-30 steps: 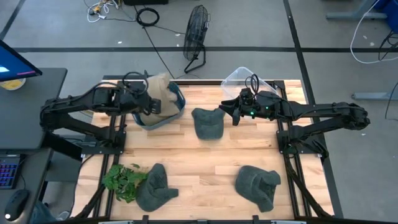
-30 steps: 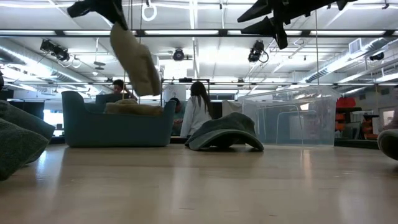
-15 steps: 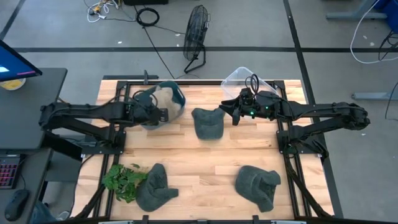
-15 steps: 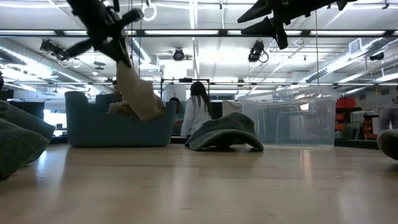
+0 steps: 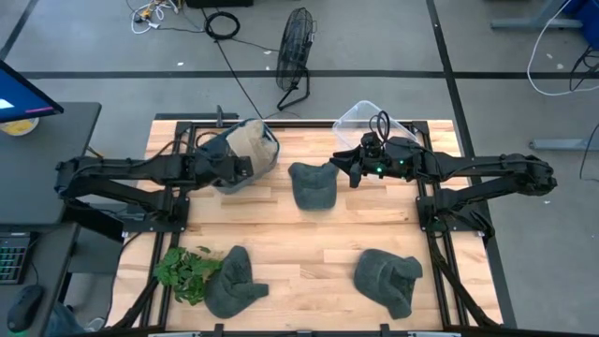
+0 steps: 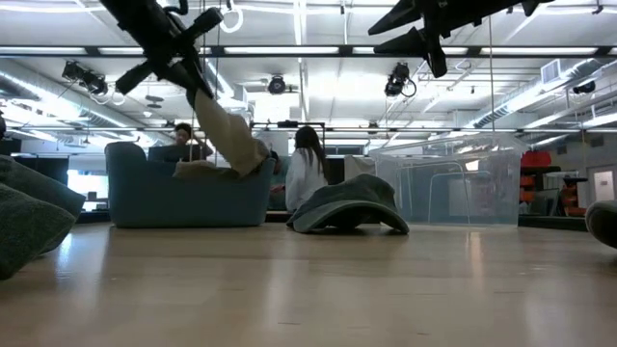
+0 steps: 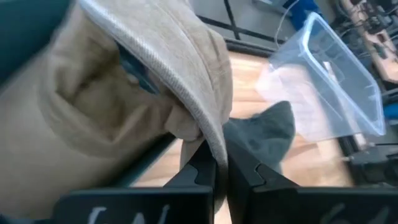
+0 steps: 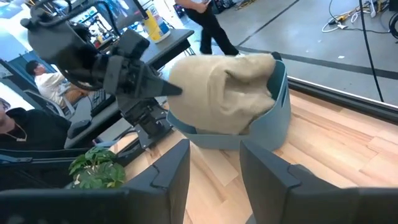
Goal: Pick & Place hat
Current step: Put the brown cap into the blue bin
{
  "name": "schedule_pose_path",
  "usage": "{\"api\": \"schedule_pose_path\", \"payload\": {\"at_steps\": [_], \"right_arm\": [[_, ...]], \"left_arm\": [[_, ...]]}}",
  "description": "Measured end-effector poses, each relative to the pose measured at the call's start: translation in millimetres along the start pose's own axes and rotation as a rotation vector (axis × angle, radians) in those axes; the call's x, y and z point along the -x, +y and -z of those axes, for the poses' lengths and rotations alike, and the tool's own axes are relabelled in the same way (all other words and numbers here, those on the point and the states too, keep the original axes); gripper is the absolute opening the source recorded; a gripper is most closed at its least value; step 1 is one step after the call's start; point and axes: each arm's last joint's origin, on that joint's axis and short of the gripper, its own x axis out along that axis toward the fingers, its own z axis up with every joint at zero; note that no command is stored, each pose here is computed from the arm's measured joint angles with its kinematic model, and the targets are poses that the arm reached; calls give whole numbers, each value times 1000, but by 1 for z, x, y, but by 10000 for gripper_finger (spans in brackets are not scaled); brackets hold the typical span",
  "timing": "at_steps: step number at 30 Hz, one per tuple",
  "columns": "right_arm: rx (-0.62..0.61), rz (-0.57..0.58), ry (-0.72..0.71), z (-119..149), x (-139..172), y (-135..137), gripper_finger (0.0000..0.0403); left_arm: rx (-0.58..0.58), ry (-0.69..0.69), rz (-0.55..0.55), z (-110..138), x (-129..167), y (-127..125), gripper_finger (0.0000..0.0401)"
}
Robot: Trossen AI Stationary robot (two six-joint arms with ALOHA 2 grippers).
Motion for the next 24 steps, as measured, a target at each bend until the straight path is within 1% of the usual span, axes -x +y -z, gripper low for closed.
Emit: {"api": "schedule_pose_path", "payload": {"at_steps": [4,8,12,18,20,24], "right_arm": [[1,3,6,1,0,0,144],[3,11,17,2,0,-1,144],[5,15,22,2,0,-2,144],[5,18,25,3,0,-2,144],[5,18,24,3,0,-2,144],[5,18,24,3,0,-2,144]], "left_arm": [[-23,-38,11,-8,8,-2,21],[-64,-17,-82,-7,8,9,11],[-42,-6,-116,-3,4,15,16],[-61,31,-159,9,-6,30,27],[-27,30,-175,11,-9,34,30],[-16,32,-196,11,-11,38,49]]}}
